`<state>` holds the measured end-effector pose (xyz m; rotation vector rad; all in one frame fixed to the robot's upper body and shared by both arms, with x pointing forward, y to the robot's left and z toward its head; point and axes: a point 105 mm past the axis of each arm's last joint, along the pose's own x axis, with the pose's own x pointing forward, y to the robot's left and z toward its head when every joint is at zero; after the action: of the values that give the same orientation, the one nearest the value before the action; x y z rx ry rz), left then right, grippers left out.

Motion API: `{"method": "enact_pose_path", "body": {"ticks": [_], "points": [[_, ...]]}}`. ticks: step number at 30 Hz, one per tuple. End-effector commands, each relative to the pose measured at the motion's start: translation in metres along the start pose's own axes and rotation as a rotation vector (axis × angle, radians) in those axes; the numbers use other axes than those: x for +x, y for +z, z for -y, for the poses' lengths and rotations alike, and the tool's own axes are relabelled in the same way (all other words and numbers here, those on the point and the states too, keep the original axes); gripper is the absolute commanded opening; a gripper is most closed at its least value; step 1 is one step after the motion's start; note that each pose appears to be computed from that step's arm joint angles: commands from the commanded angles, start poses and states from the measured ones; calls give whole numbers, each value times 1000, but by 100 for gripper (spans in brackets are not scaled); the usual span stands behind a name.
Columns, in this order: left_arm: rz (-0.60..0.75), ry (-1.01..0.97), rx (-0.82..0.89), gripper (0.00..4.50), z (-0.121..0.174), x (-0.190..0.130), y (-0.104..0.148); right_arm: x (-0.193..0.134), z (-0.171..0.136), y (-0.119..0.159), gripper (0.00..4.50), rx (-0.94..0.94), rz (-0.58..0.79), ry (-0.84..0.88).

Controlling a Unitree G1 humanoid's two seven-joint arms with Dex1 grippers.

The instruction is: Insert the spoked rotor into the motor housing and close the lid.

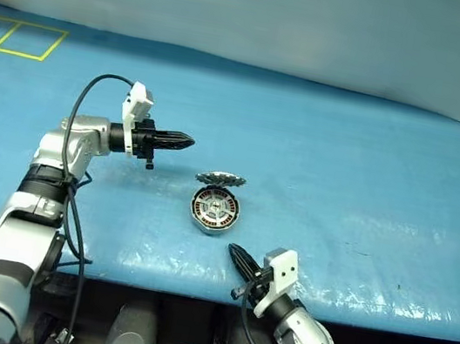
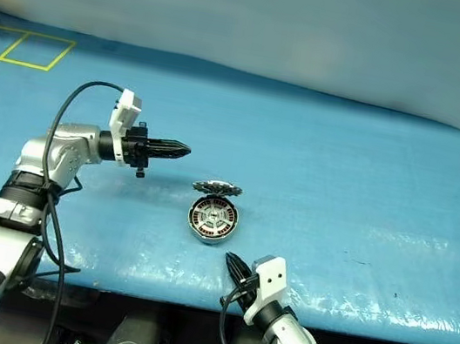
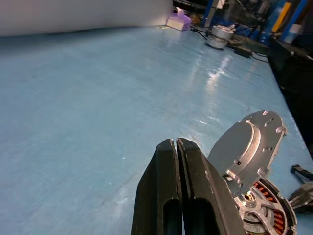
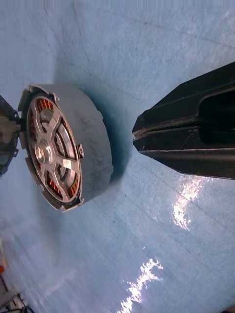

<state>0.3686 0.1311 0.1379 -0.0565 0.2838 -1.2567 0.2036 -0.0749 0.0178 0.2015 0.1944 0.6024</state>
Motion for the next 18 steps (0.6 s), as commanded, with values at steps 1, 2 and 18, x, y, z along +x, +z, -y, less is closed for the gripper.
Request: {"method": "enact_pose_path", "body": {"ticks": [1,2,18], "points": [[-22,-72,10,8,2,12,12,-1,5,7,0,-31,46,-36],[-28,-85,7,8,2,15,13,-1,5,7,0,-32,50,-39],[-173,-360,-67,8,36,51,-13,1,6,6,0,-56,60,-54]]}}
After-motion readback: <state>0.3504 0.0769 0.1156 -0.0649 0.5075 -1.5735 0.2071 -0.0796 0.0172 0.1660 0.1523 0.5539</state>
